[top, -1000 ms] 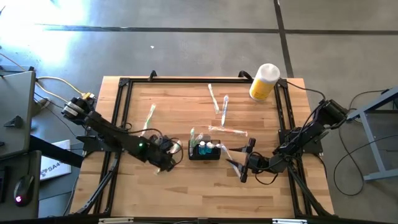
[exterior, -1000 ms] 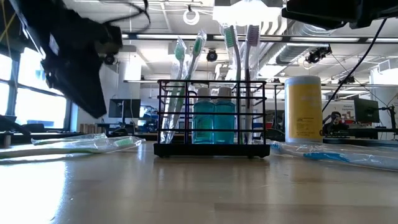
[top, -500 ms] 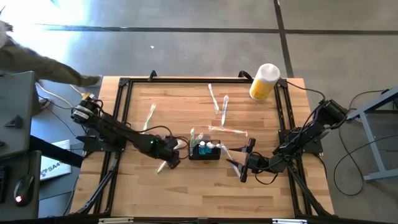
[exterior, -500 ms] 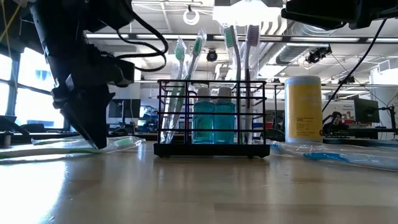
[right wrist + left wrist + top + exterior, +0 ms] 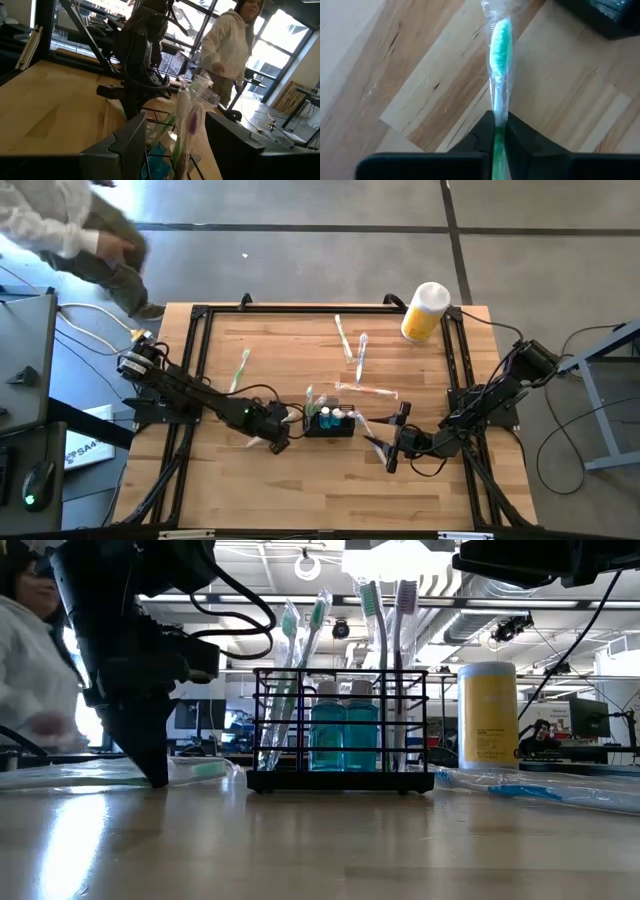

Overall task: Pick & Place toothbrushing station
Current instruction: Put the bottom green toothbrush into the wire organizer

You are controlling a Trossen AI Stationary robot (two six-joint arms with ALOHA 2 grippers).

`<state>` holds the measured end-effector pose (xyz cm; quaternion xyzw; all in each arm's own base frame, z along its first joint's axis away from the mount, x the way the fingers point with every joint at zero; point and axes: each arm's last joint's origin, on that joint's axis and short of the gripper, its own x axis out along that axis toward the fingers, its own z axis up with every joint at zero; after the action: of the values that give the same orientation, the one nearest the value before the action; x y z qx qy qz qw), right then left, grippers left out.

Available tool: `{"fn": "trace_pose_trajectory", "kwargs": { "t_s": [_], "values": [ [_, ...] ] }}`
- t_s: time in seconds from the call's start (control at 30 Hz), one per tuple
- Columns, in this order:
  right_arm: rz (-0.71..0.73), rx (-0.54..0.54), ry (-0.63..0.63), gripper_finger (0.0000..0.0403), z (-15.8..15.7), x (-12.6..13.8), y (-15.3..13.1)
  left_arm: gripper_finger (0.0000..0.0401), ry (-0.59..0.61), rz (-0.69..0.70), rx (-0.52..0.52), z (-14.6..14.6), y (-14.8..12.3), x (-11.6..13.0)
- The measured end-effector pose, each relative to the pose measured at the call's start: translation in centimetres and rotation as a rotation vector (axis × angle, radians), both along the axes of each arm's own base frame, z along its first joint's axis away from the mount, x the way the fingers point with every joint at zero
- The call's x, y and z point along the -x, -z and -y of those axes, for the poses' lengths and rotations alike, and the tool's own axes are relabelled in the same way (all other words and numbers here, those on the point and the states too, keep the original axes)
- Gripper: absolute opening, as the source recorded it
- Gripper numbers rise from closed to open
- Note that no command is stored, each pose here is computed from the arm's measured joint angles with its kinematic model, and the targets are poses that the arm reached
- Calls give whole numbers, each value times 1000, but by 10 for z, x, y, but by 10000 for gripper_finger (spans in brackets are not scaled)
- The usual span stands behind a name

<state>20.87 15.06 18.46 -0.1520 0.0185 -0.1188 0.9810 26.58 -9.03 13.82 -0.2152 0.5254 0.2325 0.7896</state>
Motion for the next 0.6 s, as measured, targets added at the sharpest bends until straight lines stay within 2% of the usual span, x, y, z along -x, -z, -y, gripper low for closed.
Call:
{"fn": "trace_pose_trajectory", "kwargs": {
  "t_s": [0.3, 0.47, 0.6],
  "values": [
    [0, 0, 1, 194, 0, 0, 0, 5, 5, -18, 7, -1, -5, 5],
    [-10, 9, 10, 194, 0, 0, 1, 1, 47, -4, 24, -1, -22, 15],
    [-18, 16, 11, 194, 0, 0, 2, 2, 62, 55, -7, 2, -42, 26]
  ]
}}
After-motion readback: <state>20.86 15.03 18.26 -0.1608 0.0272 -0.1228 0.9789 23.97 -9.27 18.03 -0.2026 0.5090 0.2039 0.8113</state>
